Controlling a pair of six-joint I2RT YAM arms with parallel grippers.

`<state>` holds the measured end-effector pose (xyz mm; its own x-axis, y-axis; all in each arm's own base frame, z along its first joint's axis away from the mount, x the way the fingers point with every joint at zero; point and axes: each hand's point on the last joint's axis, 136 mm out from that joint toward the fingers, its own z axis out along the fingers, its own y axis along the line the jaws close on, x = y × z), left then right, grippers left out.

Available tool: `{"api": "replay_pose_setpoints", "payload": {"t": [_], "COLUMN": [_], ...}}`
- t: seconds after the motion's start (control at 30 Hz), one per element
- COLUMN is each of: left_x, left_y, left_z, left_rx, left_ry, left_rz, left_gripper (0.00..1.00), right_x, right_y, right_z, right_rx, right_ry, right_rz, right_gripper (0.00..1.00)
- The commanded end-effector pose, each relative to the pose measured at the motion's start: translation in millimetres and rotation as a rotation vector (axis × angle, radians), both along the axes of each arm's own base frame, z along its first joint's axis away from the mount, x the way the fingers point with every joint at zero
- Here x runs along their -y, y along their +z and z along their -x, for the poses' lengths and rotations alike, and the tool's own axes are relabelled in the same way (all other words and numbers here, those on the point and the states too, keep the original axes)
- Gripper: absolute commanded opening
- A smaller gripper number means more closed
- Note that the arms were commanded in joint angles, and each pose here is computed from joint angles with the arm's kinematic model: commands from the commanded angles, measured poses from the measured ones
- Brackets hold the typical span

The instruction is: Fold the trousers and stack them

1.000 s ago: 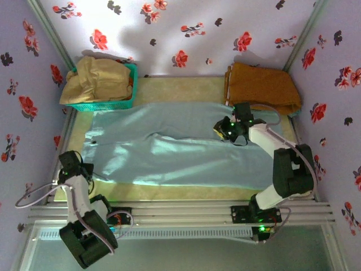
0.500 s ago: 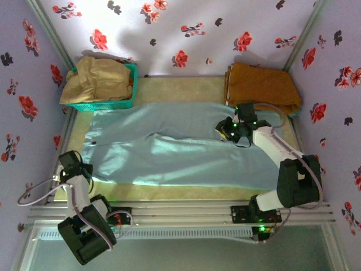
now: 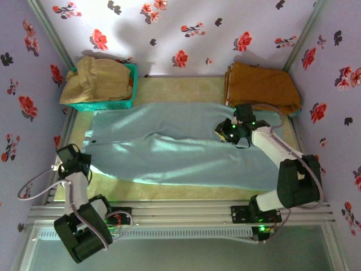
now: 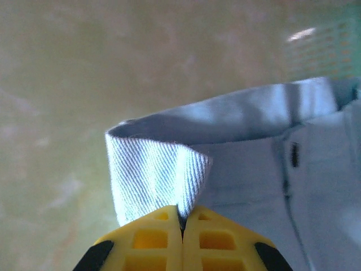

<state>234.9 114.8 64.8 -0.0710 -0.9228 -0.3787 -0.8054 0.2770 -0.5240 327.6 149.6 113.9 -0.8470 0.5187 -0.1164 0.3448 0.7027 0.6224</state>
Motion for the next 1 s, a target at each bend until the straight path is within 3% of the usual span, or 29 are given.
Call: {"api": "replay_pose_setpoints", "payload": {"t": [0.0, 0.17, 0.23, 0.33, 0.43, 0.67, 0.97], "left_x": [-1, 10, 14, 18, 21, 38, 59], "left_y": [10, -13, -16, -14, -4, 8, -10], "left_z": [-24, -49, -58, -61, -57, -25, 23], "left_rx": [0.022, -0.031, -0.050, -0.066, -0.063, -0.096, -0.179], "left_ry": [-0.037, -0.113, -0.152, -0.183, -0.194, -0.218, -0.222], "left_rz": [-0.001, 0.044, 0.059, 0.065, 0.061, 0.093, 0.128], "left_gripper": [0.00, 0.00, 0.18, 0.57, 0.71, 0.76, 0.76], "right_x": [-1, -1, -1, 1, -1, -11, 1], "right_y": [9, 9, 9, 8, 6, 0, -6], "right_z": [-2, 0, 0, 1, -1, -8, -8], "right_rx": [0.024, 0.027, 0.034, 0.043, 0.057, 0.082, 0.068], "right_ry": [0.008, 0.011, 0.013, 0.013, 0.017, 0.034, 0.008], "right_rz": [0.009, 0.012, 0.015, 0.022, 0.011, -0.062, -0.142], "right_gripper": [0.28, 0.29, 0.30, 0.32, 0.33, 0.35, 0.40]}}
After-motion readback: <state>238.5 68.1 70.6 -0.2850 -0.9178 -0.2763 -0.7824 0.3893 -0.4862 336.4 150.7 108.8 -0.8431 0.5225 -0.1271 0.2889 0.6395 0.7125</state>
